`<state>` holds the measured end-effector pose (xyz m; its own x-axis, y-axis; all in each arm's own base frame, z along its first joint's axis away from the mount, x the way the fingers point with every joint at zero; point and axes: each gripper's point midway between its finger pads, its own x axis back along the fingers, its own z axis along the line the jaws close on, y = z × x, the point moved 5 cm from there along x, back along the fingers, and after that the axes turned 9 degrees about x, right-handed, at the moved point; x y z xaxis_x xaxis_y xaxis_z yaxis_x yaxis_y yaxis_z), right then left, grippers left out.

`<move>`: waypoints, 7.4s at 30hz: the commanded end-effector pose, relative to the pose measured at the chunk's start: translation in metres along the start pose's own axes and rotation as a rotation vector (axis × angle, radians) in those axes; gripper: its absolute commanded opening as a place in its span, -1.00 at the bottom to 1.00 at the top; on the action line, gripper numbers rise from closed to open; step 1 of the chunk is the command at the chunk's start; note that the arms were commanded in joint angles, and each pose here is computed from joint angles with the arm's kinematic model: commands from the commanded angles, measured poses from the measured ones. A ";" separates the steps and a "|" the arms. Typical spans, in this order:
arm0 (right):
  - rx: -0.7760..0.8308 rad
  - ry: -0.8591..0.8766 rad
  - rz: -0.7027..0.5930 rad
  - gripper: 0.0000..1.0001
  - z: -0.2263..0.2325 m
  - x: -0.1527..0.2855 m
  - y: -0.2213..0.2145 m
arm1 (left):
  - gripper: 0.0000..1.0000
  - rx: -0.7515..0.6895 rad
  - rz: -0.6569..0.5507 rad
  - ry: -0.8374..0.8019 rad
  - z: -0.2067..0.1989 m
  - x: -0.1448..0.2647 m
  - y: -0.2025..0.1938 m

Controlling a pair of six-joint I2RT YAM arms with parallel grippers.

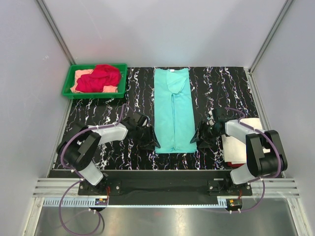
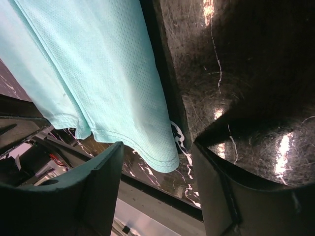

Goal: Fold and stack the t-shirts
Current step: Fold the tshirt

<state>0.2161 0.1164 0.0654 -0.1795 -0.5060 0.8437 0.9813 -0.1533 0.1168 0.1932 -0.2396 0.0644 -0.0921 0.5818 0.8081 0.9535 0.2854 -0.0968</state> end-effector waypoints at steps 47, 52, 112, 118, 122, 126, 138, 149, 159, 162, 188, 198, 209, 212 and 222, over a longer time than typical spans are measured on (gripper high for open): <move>-0.132 0.104 0.081 -1.00 0.040 0.037 -0.090 | -1.00 -0.054 -0.043 0.044 -0.001 0.046 -0.067; -0.105 0.083 0.069 -1.00 0.053 0.037 -0.057 | -1.00 -0.088 -0.074 0.014 -0.037 0.051 -0.039; 0.110 0.116 -0.111 0.45 0.059 0.041 0.236 | 0.24 -0.238 -0.379 -0.004 -0.100 0.108 0.208; 0.096 0.164 -0.128 0.40 0.058 0.031 0.215 | 0.29 -0.294 -0.292 -0.117 -0.088 0.074 0.193; 0.150 0.137 -0.164 0.42 0.050 0.023 0.222 | 0.39 -0.408 -0.311 -0.086 -0.091 0.057 0.202; 0.182 0.122 -0.182 0.42 0.042 0.008 0.236 | 0.37 -0.441 -0.332 -0.059 -0.093 0.040 0.220; 0.189 0.163 -0.177 0.12 0.031 -0.027 0.254 | 0.05 -0.390 -0.348 -0.071 -0.094 0.017 0.243; 0.185 0.216 -0.204 -0.20 0.042 -0.037 0.270 | -0.38 -0.358 -0.355 -0.100 -0.093 0.004 0.252; 0.109 0.054 -0.220 -0.95 0.019 -0.051 0.278 | -0.93 -0.350 -0.407 0.021 -0.085 -0.001 0.274; 0.136 0.008 -0.243 -0.67 0.019 -0.041 0.282 | -0.17 -0.359 -0.439 0.044 -0.092 0.015 0.275; 0.099 0.513 -0.196 -0.85 0.122 -0.092 0.219 | -0.85 -0.303 -0.380 -0.542 -0.123 -0.001 0.220; 0.043 0.474 -0.286 -0.83 0.086 -0.117 0.238 | -0.94 -0.185 -0.390 -0.424 -0.094 -0.036 0.247; -0.127 0.470 -0.333 -0.48 0.053 -0.113 0.269 | -0.98 -0.155 -0.348 -0.363 -0.078 -0.048 0.257; -0.137 0.500 -0.332 -0.42 0.059 -0.107 0.273 | -0.98 -0.175 -0.344 -0.353 -0.081 -0.045 0.260; -0.124 0.490 -0.355 -0.27 0.078 -0.055 0.286 | -0.97 -0.239 -0.345 -0.351 -0.109 -0.020 0.271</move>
<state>0.5035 0.1744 0.0515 -0.5025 -0.7484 0.4330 0.8634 -0.4606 0.2059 0.4764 -0.2581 0.0606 -0.4484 0.7084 0.5451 0.8935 0.3718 0.2518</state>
